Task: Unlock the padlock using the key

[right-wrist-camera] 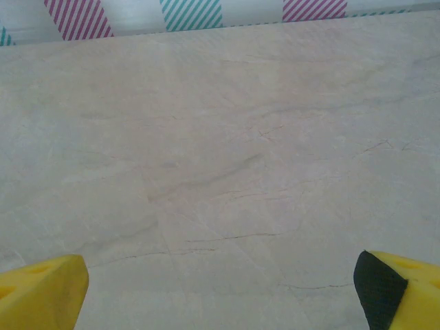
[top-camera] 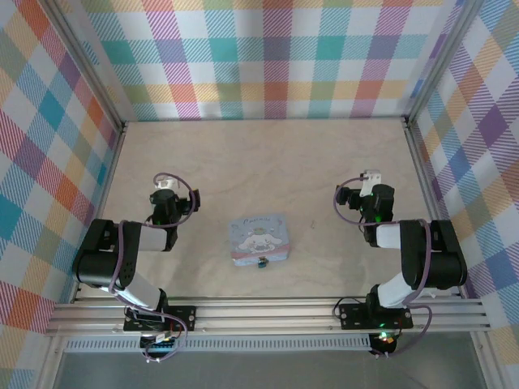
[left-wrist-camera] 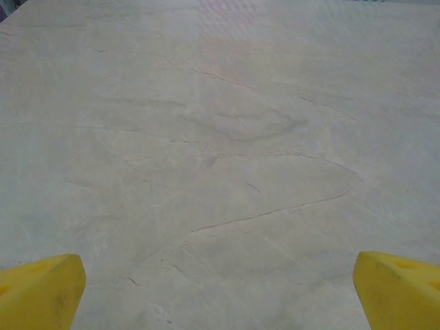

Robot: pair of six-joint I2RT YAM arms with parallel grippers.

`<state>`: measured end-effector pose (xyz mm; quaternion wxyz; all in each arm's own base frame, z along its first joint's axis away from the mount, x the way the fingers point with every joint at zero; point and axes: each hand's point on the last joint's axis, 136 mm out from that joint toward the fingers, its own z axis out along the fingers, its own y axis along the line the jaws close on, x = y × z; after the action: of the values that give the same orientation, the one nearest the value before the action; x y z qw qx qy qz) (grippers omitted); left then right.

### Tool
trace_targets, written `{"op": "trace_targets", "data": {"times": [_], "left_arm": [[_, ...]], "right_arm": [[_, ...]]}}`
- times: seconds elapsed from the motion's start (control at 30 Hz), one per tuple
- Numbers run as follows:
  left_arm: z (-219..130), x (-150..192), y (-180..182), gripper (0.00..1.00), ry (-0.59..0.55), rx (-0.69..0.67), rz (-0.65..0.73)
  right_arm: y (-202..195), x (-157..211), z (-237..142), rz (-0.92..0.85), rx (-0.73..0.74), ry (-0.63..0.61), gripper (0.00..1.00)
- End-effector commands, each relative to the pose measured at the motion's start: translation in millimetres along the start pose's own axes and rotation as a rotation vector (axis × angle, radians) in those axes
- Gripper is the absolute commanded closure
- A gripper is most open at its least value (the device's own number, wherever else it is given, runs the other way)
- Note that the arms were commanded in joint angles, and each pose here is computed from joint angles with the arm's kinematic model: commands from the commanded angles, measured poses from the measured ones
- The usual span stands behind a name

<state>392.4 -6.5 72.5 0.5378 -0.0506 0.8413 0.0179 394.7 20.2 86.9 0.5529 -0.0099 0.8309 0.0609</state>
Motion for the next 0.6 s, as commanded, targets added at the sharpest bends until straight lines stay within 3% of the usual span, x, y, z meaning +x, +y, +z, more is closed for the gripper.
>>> {"op": "trace_targets", "data": {"times": [0.0, 0.57], "left_arm": [[1.4, -8.6, -0.3, 0.0, -0.022, 0.012, -0.007], [1.8, -8.3, -0.2, 0.0, -0.02, 0.011, -0.007]], "right_arm": [[0.6, -5.9, 1.4, -0.011, -0.001, -0.017, 0.0], [0.6, -5.8, 1.0, -0.009, -0.001, -0.017, 0.0]]}}
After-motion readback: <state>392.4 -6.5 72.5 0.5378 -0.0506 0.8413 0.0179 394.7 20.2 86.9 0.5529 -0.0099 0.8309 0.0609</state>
